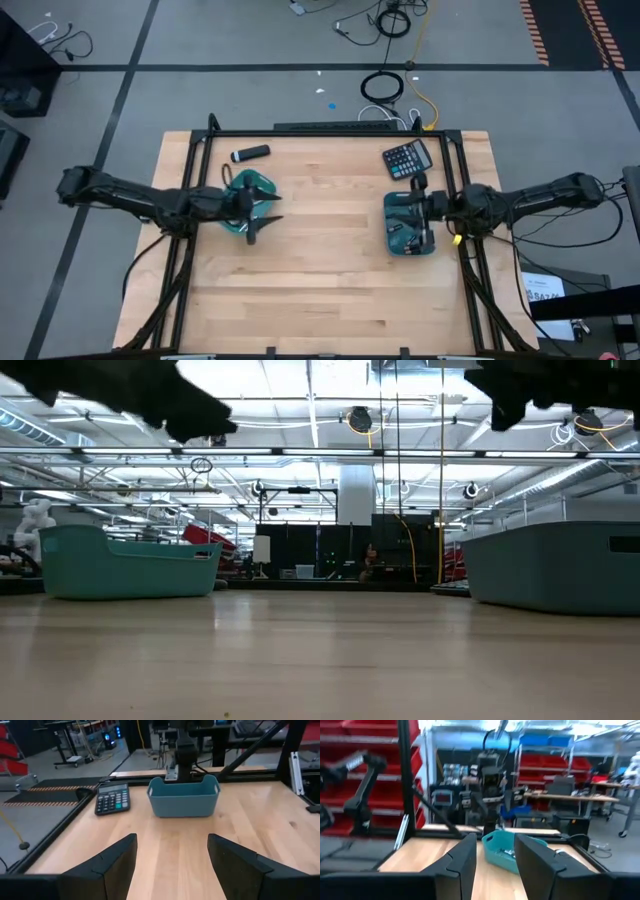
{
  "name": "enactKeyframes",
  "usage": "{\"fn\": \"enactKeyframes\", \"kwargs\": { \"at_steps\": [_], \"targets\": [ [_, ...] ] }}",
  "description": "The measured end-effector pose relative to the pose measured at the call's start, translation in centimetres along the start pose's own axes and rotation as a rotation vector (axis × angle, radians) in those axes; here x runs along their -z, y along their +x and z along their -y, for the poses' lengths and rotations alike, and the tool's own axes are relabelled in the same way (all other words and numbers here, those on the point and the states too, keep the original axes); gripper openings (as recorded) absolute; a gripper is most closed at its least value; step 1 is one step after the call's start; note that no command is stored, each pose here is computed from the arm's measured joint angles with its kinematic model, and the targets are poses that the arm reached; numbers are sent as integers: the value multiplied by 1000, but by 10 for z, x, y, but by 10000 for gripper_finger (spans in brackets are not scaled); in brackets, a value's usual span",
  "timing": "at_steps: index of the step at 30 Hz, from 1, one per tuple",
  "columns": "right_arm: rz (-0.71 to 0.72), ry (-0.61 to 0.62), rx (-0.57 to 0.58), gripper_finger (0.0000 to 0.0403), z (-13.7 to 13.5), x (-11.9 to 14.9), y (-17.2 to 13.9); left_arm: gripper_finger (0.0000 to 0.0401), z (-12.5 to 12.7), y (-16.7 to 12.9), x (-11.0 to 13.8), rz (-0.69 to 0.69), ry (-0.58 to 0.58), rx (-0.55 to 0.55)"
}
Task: Sort batteries
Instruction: Return to Home Position
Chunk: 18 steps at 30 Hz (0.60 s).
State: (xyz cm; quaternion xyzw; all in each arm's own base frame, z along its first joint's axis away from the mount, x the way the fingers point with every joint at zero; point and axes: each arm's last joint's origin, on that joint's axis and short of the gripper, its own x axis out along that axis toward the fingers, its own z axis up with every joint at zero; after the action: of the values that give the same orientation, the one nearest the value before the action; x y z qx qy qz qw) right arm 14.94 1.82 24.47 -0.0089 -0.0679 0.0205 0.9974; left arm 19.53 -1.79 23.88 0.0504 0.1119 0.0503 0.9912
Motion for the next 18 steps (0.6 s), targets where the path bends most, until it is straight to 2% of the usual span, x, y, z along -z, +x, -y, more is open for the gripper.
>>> {"fn": "enactKeyframes", "kwargs": {
  "at_steps": [5,8,18],
  "targets": [
    [64,33,-1,109,2,17,-10,253,-4,-20,15,65,-115,14],
    [75,25,-5,95,2,20,-14,253,-3,-23,23,54,-163,22],
    [217,12,0,44,5,23,-43,253,9,-33,25,39,-143,143]
  ]
}}
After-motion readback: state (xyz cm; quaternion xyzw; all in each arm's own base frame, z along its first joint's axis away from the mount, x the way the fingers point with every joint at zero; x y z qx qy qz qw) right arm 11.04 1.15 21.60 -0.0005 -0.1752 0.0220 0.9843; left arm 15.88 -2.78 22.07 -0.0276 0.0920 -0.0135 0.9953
